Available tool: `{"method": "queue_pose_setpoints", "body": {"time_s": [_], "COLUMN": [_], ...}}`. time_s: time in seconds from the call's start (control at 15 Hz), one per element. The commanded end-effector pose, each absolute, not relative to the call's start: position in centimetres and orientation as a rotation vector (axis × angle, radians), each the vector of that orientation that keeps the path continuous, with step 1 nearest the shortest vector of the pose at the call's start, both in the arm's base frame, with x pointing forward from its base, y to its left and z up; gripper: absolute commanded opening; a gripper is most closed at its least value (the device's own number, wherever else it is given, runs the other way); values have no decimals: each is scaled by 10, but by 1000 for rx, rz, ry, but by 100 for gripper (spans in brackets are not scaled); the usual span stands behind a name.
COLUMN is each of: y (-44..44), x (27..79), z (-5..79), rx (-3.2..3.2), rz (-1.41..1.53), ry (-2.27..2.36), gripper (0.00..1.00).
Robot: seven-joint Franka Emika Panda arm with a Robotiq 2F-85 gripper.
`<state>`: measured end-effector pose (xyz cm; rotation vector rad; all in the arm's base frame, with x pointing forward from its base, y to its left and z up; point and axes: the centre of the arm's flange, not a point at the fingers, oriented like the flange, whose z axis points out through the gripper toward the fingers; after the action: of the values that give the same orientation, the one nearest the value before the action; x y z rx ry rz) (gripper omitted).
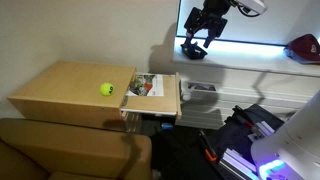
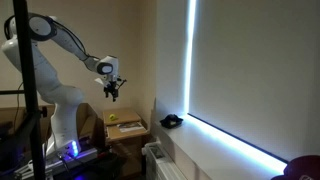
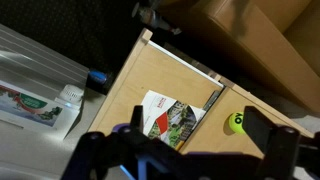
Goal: Pick up one piece of socks and put it on top of the drawer
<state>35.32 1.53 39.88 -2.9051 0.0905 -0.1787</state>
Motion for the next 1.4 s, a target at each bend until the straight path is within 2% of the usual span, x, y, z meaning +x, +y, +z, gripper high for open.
{"method": "queue_pose_setpoints", "body": {"time_s": [0.0,0.4,0.47,0.53,0.73,0.8,0.93,1.33], "y": [15,-113,-122,-102,-110,-98,-121,-209], "x": [353,377,379,361,362,364,407,466], "z": [399,418,434,419,423,416,374,345], "rx": [-2905,-2891,-2834,-2875,-2870,-2884,-2925,-2796], "rz": [-179,-258,-273,-270,-284,-205,-115,-109], "ry": [91,628,709,585,600,534,744,1249], "gripper": [100,100,100,100,100,100,100,100]}}
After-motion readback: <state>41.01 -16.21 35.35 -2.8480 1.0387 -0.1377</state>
